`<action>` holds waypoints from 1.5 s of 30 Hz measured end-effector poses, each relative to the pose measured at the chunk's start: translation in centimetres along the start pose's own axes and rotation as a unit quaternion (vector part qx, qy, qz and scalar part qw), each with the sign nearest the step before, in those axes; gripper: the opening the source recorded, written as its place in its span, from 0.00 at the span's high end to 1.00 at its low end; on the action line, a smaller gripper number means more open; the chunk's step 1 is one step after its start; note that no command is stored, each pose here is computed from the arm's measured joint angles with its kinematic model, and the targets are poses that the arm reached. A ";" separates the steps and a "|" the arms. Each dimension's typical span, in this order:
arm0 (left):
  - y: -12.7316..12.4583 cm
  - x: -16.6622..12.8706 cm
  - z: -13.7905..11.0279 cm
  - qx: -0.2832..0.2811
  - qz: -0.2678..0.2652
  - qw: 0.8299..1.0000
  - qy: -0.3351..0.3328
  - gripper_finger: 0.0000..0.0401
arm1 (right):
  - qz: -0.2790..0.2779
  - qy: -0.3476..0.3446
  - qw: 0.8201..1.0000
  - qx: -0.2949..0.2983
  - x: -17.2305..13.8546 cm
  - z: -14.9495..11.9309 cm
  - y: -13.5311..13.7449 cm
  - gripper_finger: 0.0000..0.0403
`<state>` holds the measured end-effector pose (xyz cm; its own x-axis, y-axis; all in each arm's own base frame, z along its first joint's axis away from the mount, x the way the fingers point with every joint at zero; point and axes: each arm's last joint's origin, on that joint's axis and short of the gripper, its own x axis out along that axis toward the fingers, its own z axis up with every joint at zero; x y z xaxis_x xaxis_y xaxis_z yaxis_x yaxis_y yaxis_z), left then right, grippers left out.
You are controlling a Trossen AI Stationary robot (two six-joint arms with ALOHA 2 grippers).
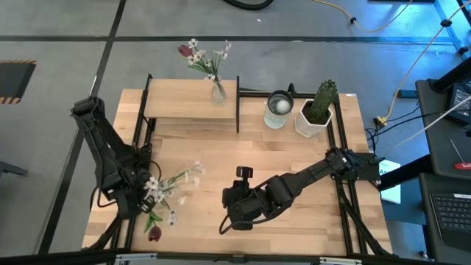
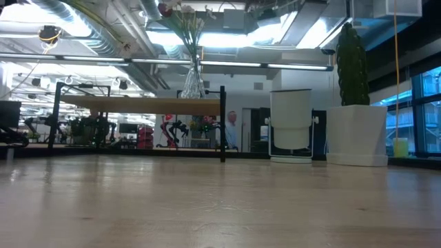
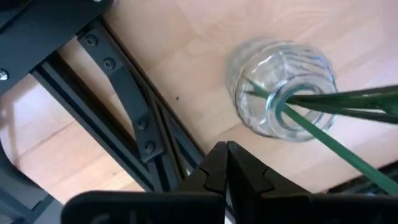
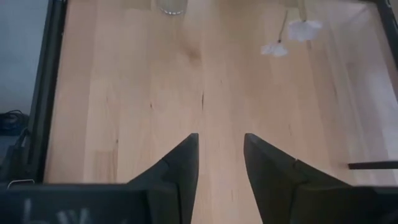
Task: Pick and place flowers into a vace then onto a shelf
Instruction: Put the transparent vase with flowers on the shelf
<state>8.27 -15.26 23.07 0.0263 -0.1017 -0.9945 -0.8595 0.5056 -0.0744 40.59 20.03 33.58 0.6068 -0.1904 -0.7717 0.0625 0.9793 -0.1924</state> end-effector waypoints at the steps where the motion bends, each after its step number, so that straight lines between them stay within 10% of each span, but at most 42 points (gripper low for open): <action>1: -0.1 0.1 0.0 -0.001 0.003 1.000 -0.002 0.99 | 0.000 0.000 1.000 -0.001 0.0 0.0 0.0 0.68; 24: -4.2 3.3 -1.2 -0.002 -0.071 0.996 -0.049 0.99 | -0.008 0.020 1.000 -0.022 0.0 -0.4 -0.3 0.68; 45: -9.6 6.1 2.6 0.006 -0.139 0.985 -0.104 0.99 | -0.008 0.037 0.999 -0.019 -1.7 -0.9 -0.8 0.68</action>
<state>18.04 -18.49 17.51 0.3645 -0.0607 -0.9292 -0.7983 0.4935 -0.3453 38.82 19.47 34.53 0.5453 -0.2118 -0.8111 0.0410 0.9731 -0.2265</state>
